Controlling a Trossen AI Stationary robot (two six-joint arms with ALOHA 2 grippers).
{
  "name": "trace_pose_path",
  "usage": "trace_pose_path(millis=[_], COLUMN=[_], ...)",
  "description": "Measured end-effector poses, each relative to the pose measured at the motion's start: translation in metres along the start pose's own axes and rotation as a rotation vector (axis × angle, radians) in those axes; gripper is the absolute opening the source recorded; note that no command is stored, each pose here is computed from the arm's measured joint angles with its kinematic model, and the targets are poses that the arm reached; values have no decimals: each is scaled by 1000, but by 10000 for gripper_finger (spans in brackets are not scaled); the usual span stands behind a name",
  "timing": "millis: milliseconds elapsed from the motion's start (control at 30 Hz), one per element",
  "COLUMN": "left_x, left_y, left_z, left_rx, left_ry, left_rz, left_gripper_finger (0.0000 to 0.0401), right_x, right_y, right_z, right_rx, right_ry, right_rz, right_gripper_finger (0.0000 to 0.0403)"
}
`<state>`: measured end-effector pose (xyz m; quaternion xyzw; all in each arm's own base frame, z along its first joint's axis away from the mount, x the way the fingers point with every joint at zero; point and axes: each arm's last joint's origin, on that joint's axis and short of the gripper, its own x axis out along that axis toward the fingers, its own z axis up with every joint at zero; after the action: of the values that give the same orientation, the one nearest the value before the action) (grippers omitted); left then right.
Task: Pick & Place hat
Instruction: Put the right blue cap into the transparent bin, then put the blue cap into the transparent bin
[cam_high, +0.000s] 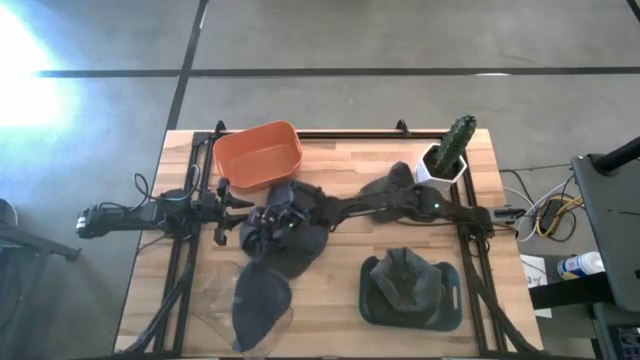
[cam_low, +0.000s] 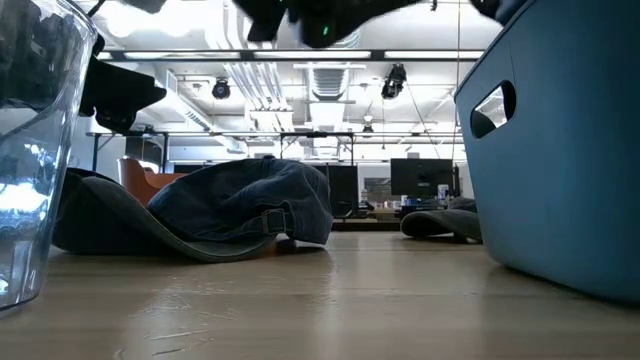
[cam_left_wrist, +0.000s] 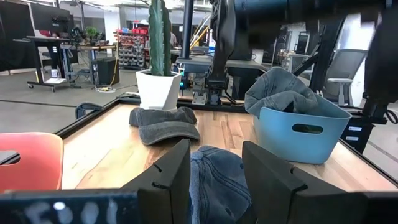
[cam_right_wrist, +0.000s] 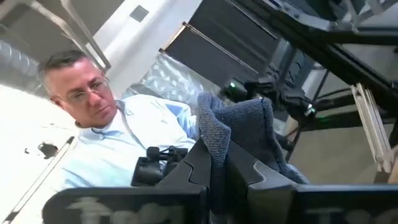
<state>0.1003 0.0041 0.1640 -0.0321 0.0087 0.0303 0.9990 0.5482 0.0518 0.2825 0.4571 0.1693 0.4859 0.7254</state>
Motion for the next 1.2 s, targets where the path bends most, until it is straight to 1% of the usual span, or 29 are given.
trace_pose_path(millis=[67,133,233,367,400,467,567,667,800,967,1100,1200], left_x=[0,0,0,0,0,0,0,0,0,0,0,0], left_y=[0,0,0,0,0,0,0,0,0,0,0,0], left_z=[0,0,0,0,0,0,0,0,0,0,0,0], left_rx=[0,0,0,0,0,0,0,0,0,0,0,0], left_ry=[0,0,0,0,0,0,0,0,0,0,0,0], left_rz=[0,0,0,0,0,0,0,0,0,0,0,0], left_gripper_finger=[140,140,140,140,140,140,140,140,140,140,140,140], right_x=[2,5,10,18,20,24,25,23,23,20,14,6], right_y=[-10,-14,-9,2,2,0,-16,-30,-33,-33,-30,-21], right_z=[-4,-4,2,9,10,10,4,-2,-3,-1,2,9], right_rx=[13,12,-41,-115,-119,-77,9,56,64,68,84,90], right_ry=[0,-16,-47,-48,-42,-22,19,28,25,36,99,157], right_rz=[14,21,42,72,61,9,-121,-195,-195,-188,-144,-104], right_gripper_finger=[12,12,12,13,13,13,13,20,52,120,176,205])
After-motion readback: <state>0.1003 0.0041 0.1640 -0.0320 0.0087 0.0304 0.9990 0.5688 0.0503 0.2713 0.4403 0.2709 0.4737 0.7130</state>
